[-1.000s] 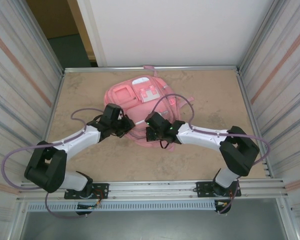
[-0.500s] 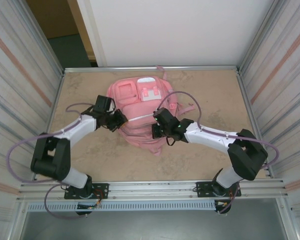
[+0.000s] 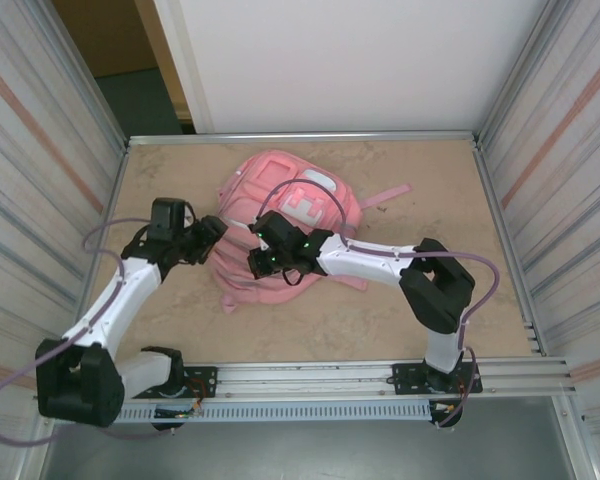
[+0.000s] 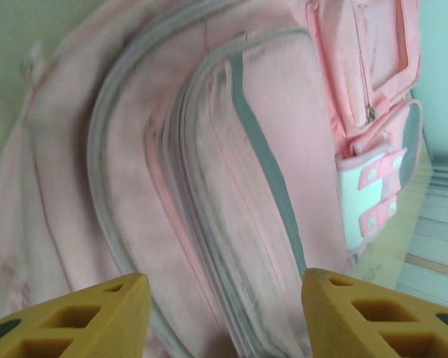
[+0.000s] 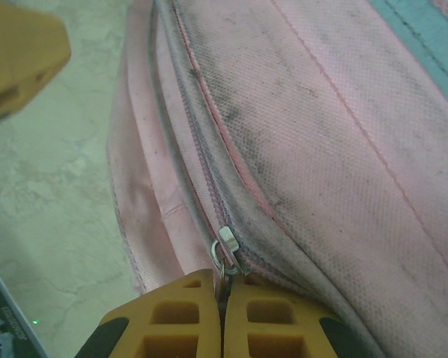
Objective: Pack the student bag
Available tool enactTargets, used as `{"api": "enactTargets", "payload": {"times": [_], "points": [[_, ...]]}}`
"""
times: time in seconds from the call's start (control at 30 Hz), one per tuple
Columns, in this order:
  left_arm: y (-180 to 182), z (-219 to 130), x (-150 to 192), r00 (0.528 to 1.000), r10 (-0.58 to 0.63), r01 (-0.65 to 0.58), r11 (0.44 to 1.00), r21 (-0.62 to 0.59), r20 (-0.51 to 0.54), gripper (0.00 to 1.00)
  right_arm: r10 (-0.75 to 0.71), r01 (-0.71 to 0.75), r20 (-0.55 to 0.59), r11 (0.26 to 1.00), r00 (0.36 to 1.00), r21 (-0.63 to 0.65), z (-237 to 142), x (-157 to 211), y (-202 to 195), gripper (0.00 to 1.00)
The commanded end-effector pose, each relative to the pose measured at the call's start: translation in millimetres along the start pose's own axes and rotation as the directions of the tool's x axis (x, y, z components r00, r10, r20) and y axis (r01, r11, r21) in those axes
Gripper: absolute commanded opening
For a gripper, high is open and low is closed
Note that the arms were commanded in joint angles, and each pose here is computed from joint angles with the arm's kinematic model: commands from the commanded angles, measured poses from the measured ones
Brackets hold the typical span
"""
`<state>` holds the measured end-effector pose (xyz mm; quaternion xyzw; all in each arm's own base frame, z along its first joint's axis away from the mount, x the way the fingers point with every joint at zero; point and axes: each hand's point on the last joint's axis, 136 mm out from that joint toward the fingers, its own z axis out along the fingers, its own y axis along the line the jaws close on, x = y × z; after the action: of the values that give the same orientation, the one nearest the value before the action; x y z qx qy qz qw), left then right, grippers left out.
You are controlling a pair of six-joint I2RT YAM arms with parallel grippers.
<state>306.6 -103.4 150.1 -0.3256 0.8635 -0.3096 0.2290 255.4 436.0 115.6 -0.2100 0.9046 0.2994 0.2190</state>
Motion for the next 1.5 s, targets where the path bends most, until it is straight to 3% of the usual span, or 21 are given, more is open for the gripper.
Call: {"api": "enactTargets", "payload": {"times": [0.0,0.2,0.33,0.47,0.53,0.63,0.77,1.17,1.3,1.47], "points": [[20.8,10.1,20.7,0.993,-0.098,0.095,0.994,-0.045,-0.059,0.53,-0.051,0.054,0.023,0.986,0.998,-0.160,2.2,-10.5,41.7,0.00],[23.7,20.9,24.1,0.993,-0.112,0.107,0.990,-0.094,-0.048,0.50,-0.083,0.085,0.018,0.966,0.996,-0.242,7.3,-4.6,72.0,0.00],[23.2,23.9,23.8,0.995,-0.089,0.083,0.985,-0.148,-0.035,0.38,-0.044,0.043,0.001,0.964,0.999,-0.261,11.5,0.3,75.7,0.00],[28.1,27.0,22.1,0.997,-0.071,0.068,0.984,-0.166,-0.014,0.09,-0.019,0.018,-0.001,0.978,1.000,-0.210,10.7,7.8,57.9,0.00],[29.4,26.3,20.1,0.998,-0.058,0.055,0.984,-0.168,-0.008,0.00,0.003,-0.005,-0.010,0.985,1.000,-0.172,6.4,11.0,41.1,0.00],[30.4,26.6,17.5,1.000,-0.025,0.024,0.985,-0.173,-0.004,0.00,-0.033,0.032,-0.008,0.985,0.999,-0.169,-9.4,21.0,20.4,0.00],[30.3,30.2,16.2,0.999,-0.015,0.010,0.987,-0.161,-0.029,0.00,-0.113,0.113,0.018,0.993,0.993,-0.020,-34.2,36.9,-24.1,0.00],[40.4,36.9,17.9,0.997,0.019,-0.029,0.987,-0.157,-0.069,0.00,-0.085,0.073,0.057,0.981,0.995,0.181,-76.9,41.6,-116.6,0.02],[23.3,42.2,28.0,0.987,0.078,-0.088,0.994,-0.061,-0.144,0.00,-0.072,0.058,0.074,0.984,0.995,0.170,-79.6,33.0,-132.0,0.06],[6.6,40.0,37.0,0.965,0.207,-0.206,0.978,0.028,-0.162,0.00,-0.113,0.105,0.072,0.989,0.991,0.106,-66.2,20.9,-127.5,0.09]]}}
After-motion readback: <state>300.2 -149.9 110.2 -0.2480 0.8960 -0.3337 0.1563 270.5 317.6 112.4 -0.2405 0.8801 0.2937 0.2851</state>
